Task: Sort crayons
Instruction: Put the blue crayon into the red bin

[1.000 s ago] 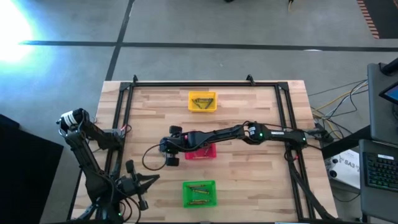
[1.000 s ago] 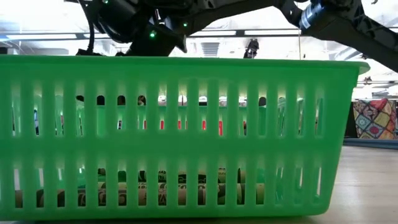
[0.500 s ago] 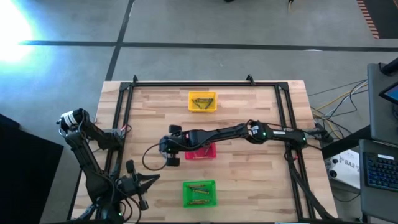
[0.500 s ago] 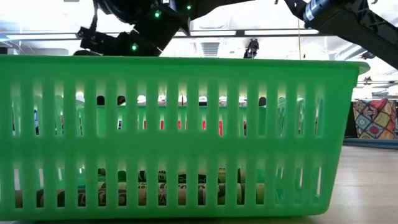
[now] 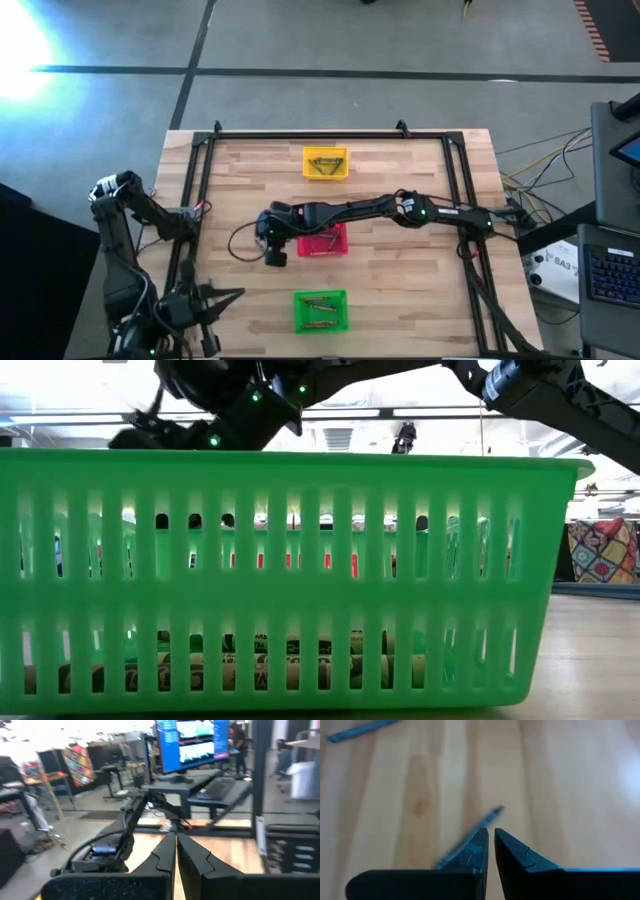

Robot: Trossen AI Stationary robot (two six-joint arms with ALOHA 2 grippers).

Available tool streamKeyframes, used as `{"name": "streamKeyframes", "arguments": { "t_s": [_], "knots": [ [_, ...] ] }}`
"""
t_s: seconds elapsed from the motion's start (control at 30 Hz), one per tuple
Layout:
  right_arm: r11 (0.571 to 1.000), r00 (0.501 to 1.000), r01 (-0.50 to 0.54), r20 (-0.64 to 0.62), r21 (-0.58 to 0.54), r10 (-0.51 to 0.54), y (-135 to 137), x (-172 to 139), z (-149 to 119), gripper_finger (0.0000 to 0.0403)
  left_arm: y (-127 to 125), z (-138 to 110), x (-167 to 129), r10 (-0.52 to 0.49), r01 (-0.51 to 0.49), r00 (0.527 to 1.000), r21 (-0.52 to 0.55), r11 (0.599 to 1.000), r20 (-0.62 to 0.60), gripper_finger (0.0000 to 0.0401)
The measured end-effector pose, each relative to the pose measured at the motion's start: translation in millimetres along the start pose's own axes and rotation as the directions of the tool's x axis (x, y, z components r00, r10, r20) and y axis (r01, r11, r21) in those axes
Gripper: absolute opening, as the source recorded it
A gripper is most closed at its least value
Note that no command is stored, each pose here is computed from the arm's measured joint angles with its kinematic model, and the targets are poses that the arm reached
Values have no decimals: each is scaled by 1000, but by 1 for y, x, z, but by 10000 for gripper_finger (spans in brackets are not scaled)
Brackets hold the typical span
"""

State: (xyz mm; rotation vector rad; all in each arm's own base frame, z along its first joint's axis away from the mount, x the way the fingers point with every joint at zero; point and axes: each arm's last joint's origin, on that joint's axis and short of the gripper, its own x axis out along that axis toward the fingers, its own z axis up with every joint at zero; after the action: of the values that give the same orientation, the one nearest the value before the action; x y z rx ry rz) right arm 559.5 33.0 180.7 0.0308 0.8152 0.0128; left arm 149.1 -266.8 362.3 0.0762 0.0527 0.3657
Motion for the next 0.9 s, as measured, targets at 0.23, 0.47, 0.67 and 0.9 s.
{"name": "streamKeyframes", "arguments": {
  "t_s": [0.23,0.47,0.67,0.9],
  "knots": [
    [999,998,3,-70,48,1,-11,0,-6,24,1,-8,5,67,-67,997,21,998,32,0],
    [1000,992,-11,-122,-22,8,-11,-3,-10,22,3,-6,9,80,-81,996,40,996,31,0],
    [1000,995,1,-96,-3,-1,-23,-33,7,23,3,-3,8,78,-81,996,87,993,32,0],
    [997,990,-23,-141,69,33,-34,-50,9,84,3,-8,8,76,-79,997,129,988,32,0]
  ]
}}
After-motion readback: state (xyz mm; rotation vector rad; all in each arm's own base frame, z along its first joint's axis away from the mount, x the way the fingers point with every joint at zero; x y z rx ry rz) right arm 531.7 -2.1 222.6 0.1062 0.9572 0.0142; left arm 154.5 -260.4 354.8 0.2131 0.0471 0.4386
